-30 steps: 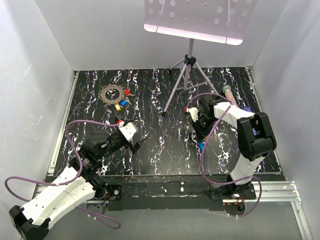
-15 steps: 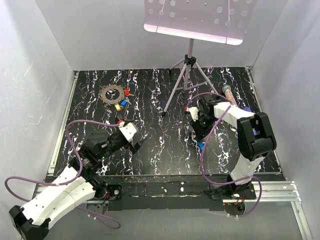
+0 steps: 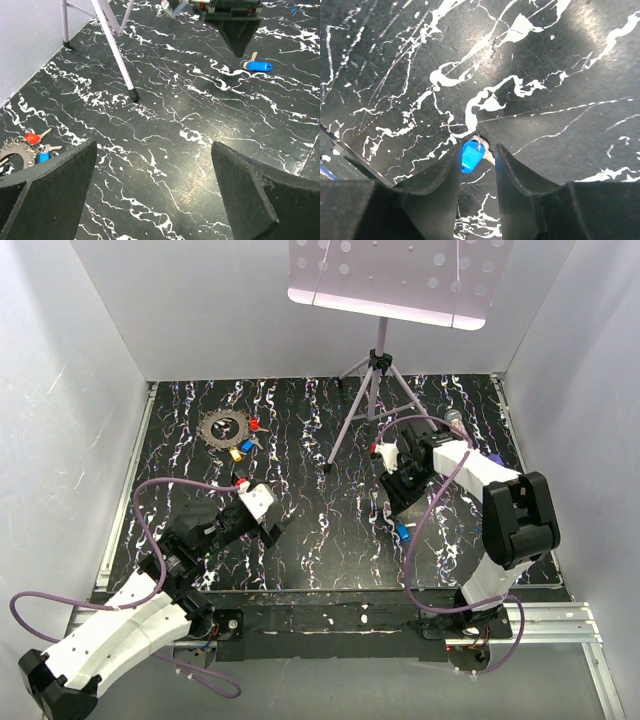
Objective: Put the keys on the keyring
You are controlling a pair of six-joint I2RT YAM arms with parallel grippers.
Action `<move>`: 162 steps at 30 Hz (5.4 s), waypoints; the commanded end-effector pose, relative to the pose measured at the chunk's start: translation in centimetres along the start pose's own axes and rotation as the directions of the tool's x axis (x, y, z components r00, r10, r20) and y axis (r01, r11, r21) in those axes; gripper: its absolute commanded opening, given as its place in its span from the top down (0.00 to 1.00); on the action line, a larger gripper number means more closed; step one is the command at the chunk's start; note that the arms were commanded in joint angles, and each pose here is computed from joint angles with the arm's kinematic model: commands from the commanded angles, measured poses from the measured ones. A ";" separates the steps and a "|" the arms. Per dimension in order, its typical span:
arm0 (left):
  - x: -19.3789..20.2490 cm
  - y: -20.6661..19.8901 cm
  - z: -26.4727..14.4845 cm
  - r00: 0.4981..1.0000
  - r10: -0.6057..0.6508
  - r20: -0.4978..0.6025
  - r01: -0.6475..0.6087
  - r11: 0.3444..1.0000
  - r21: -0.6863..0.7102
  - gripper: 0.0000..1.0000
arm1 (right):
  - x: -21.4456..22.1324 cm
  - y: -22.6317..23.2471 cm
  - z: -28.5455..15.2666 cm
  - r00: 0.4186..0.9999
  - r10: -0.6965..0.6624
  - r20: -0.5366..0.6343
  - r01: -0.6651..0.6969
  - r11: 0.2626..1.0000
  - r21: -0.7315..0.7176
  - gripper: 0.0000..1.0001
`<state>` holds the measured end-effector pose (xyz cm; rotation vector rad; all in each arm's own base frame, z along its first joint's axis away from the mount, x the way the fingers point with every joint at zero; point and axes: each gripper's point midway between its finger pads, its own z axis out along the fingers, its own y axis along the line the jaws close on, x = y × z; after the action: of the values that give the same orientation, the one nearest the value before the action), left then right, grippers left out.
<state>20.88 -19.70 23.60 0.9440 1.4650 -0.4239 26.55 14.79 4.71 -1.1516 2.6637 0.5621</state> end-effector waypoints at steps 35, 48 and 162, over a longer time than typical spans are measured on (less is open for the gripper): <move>22.2 31.5 4.5 0.389 -0.891 -0.234 0.516 0.421 -0.746 0.21 | -5.4 9.2 -16.3 0.709 -0.008 0.705 0.335 0.884 -0.327 0.47; 25.2 33.4 4.6 0.377 -0.865 -0.331 0.407 0.476 -0.780 0.58 | -5.6 9.0 -16.0 0.722 0.012 0.691 0.332 0.872 -0.361 0.46; 25.0 26.8 3.0 0.324 -0.848 -0.420 0.389 0.524 -0.758 0.92 | -5.1 10.0 -16.8 0.708 -0.025 0.706 0.376 0.859 -0.347 0.44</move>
<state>45.97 0.29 3.76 -0.1109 2.6964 -0.1868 22.48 17.36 22.26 -1.0110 1.8497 1.3584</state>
